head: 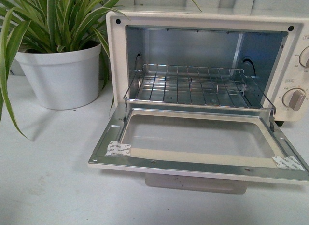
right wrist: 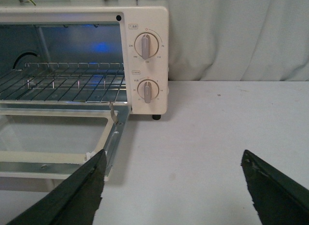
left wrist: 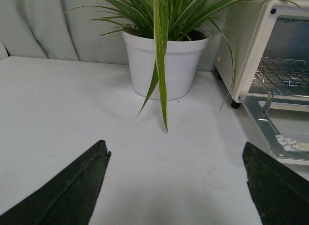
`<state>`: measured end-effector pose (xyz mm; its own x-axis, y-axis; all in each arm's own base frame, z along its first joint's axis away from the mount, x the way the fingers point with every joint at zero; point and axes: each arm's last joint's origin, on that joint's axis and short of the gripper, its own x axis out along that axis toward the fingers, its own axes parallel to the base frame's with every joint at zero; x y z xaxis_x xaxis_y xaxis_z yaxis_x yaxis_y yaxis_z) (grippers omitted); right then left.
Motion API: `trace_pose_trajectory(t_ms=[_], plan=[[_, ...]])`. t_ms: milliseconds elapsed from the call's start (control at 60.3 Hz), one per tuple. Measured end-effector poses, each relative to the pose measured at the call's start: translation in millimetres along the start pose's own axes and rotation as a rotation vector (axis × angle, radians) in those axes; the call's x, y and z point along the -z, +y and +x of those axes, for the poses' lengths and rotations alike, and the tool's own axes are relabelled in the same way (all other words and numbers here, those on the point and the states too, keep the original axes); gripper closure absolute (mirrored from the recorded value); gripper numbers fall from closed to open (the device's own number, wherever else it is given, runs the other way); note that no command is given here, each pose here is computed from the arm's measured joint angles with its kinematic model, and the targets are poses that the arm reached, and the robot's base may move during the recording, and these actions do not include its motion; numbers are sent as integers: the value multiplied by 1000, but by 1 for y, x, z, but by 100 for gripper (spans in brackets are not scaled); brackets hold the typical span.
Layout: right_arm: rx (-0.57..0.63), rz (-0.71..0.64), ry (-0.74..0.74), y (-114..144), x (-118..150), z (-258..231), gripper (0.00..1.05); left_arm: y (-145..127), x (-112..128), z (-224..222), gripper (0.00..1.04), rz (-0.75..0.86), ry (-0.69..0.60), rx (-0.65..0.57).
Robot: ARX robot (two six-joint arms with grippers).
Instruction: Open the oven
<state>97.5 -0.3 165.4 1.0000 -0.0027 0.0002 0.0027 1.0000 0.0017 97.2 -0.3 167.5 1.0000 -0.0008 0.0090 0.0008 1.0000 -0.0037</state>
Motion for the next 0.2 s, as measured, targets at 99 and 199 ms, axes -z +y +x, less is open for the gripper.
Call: trace_pose_trajectory(t_ms=[99, 199], plan=[[0, 1, 0, 0, 0, 0, 9, 0, 0, 0, 7, 0, 0, 0], [0, 1, 0, 0, 0, 0, 9, 0, 0, 0, 6, 0, 0, 0]])
